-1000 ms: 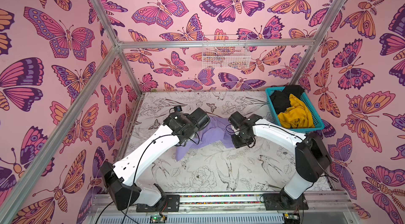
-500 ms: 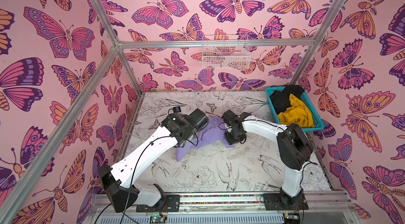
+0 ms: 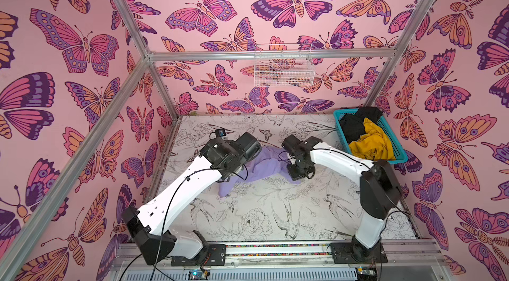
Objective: Fold and stack t-shirts
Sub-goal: Flatten out the T-shirt at the center of the board.
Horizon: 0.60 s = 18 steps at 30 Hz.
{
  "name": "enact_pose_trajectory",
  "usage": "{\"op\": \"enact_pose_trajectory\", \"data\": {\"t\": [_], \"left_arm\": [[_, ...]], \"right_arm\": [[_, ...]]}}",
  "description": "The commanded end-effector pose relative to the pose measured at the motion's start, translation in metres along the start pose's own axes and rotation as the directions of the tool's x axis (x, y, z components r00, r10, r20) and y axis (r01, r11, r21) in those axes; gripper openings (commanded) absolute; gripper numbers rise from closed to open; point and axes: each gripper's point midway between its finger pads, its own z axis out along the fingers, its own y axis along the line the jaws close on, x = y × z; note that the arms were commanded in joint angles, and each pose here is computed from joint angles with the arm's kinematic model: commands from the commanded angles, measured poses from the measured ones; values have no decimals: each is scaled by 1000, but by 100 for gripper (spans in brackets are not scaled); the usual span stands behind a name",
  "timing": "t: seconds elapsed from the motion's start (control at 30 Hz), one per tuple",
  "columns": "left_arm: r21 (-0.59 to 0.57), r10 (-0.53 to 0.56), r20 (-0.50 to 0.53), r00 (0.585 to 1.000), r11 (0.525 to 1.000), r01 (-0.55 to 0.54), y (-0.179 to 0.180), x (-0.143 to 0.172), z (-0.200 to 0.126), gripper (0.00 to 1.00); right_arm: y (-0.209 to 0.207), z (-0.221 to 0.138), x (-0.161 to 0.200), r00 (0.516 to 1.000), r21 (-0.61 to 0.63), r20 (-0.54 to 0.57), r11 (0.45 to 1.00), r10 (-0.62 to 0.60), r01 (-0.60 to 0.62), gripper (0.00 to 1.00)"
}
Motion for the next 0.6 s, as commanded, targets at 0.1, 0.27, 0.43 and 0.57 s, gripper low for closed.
{"op": "enact_pose_trajectory", "data": {"t": [0.1,0.27,0.43,0.57], "left_arm": [[29,-29,-20,999,999,29,46,7,-33,1],[69,-64,-99,993,995,71,72,30,-50,1],[168,-135,-74,988,975,146,87,23,-75,1],[224,-126,-57,990,965,136,59,11,-67,1]], "right_arm": [[-33,-124,46,988,36,140,997,68,-74,0],[-59,-167,63,971,104,223,988,91,-117,0],[-85,-187,54,952,221,301,968,50,-121,0],[-92,-166,24,951,192,297,970,84,-146,0]]}}
